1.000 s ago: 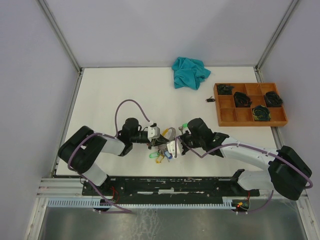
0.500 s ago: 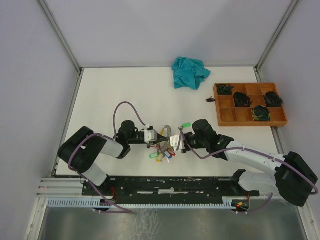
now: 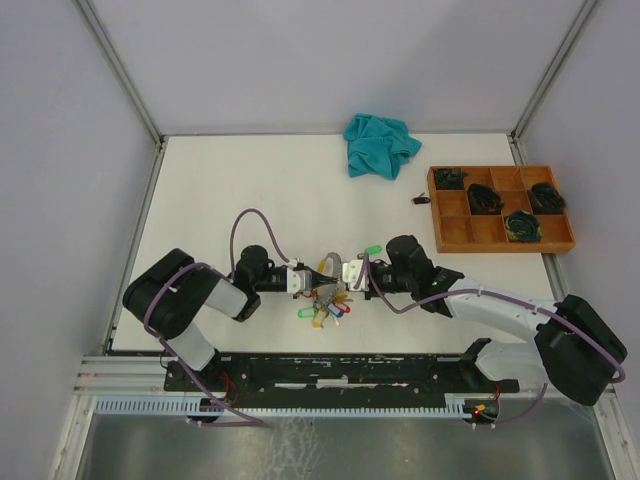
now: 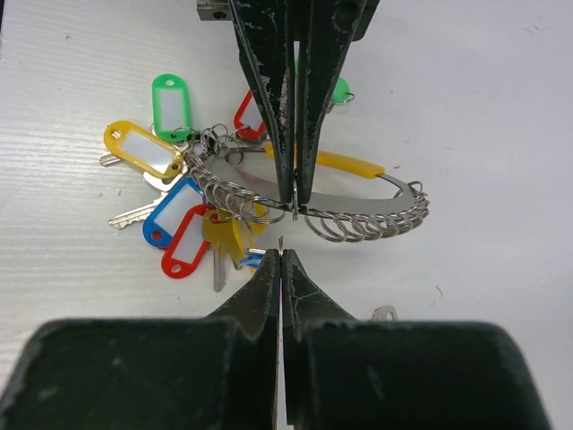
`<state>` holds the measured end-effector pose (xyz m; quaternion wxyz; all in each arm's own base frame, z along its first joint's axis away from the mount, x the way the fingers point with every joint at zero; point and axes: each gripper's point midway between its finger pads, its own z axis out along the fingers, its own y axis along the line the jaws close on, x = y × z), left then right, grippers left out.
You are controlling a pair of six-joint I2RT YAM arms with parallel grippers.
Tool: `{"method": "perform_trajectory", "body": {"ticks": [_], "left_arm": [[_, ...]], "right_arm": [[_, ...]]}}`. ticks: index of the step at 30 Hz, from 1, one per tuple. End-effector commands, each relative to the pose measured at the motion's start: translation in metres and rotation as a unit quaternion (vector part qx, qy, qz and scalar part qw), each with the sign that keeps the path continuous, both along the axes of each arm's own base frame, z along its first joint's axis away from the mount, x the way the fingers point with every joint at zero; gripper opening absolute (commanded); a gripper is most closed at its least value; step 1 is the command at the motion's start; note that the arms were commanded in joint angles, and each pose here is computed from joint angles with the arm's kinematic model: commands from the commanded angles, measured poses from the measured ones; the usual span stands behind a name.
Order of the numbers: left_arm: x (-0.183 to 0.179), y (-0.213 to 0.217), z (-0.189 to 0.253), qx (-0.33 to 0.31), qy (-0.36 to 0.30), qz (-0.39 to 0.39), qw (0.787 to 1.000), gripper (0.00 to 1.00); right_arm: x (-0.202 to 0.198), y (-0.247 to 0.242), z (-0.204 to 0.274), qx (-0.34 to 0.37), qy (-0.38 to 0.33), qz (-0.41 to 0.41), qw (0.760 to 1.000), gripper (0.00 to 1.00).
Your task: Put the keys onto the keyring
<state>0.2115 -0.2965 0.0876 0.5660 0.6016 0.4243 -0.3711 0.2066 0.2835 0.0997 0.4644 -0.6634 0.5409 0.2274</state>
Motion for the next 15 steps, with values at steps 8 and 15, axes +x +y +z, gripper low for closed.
{"method": "perform_trajectory", "body": {"ticks": [8,15], "left_arm": [[-0.0029,-0.0027,0.0127,-0.02,-0.057,-0.026,0.998,0.03],[-0.0038,-0.0031,0.0131,-0.021,-0.055,-0.03,0.998,0.03]], "right_arm": [[0.0081,0.0118,0.016,0.029,-0.017,0.012,0.999,0.01],[0.009,0.0152,0.0169,0.032,-0.019,0.02,0.999,0.01]]}}
